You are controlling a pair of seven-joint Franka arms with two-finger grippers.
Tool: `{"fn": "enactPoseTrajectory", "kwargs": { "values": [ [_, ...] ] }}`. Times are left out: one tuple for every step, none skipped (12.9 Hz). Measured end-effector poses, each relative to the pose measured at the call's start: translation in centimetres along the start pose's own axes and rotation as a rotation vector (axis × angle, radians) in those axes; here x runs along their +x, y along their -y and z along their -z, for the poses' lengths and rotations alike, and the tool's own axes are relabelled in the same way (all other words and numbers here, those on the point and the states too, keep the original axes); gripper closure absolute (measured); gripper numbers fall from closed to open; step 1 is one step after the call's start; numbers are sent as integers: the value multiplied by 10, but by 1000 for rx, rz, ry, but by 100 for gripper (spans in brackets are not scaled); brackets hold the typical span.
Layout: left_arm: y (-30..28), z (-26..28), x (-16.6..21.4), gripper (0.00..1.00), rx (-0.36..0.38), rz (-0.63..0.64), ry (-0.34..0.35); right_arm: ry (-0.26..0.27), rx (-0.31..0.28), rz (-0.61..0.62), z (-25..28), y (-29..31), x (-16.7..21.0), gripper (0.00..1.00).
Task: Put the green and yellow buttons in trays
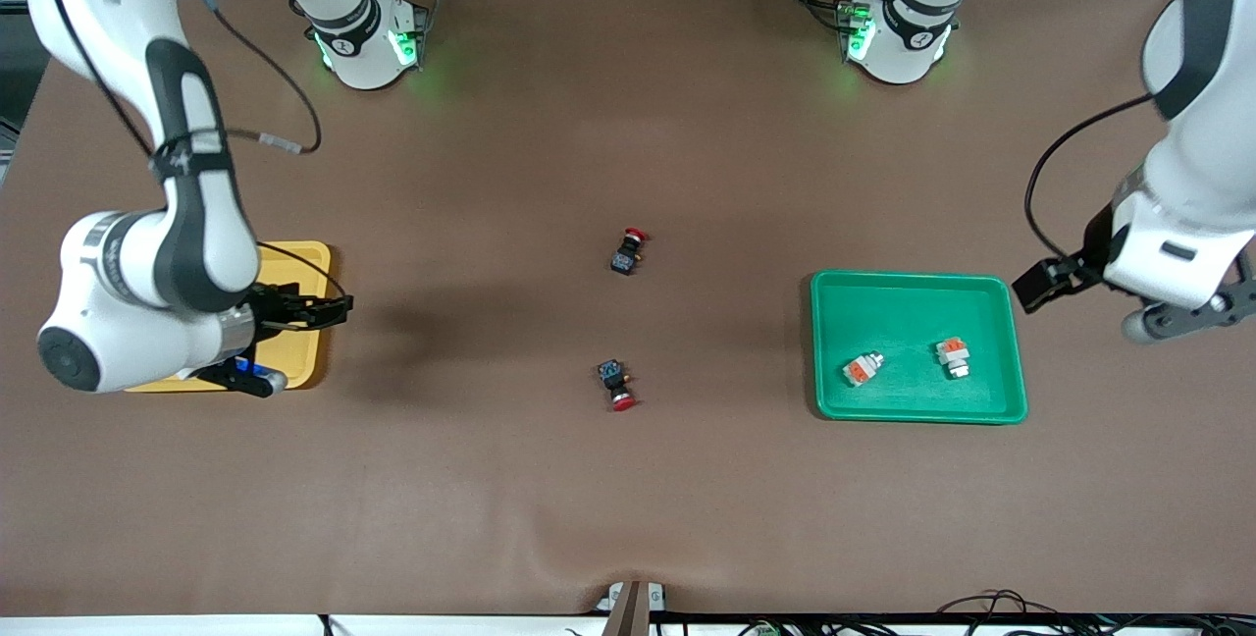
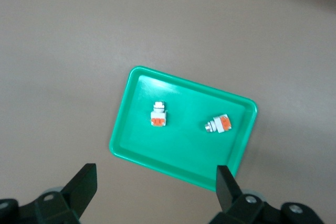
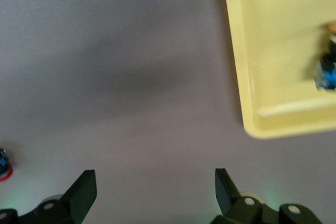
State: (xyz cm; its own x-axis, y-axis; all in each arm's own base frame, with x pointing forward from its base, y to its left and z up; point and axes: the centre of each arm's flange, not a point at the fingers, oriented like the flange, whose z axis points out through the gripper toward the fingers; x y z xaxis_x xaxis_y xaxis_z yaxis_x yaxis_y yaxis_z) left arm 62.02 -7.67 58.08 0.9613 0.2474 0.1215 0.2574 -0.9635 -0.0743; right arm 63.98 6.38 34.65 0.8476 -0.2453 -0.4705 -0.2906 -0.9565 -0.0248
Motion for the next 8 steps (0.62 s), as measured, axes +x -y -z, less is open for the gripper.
{"fn": "enactPoseTrajectory", "kwargs": {
  "values": [
    [10, 9, -1, 0, -14, 2, 2, -43, -21, -17, 20, 11, -17, 0],
    [23, 16, -1, 0, -34, -8, 8, -85, -25, -15, 44, 14, -34, 0],
    [36, 21, 0, 0, -55, -25, 16, -113, -21, -4, 69, 8, -53, 0],
    [49, 25, 0, 0, -70, -39, 24, -128, -21, 8, 92, -4, -72, 0],
    [61, 28, 1, 0, -79, -49, 27, -146, -19, 17, 115, -18, -91, 0],
    [67, 31, 1, 0, -82, -63, 26, -171, -17, 27, 136, -28, -112, 0],
    [69, 35, 0, 0, -81, -76, 22, -210, -26, 50, 156, -35, -134, 0],
    [67, 37, -2, 0, -81, -83, 19, -255, -56, 79, 175, -39, -156, 0]
  ]
}}
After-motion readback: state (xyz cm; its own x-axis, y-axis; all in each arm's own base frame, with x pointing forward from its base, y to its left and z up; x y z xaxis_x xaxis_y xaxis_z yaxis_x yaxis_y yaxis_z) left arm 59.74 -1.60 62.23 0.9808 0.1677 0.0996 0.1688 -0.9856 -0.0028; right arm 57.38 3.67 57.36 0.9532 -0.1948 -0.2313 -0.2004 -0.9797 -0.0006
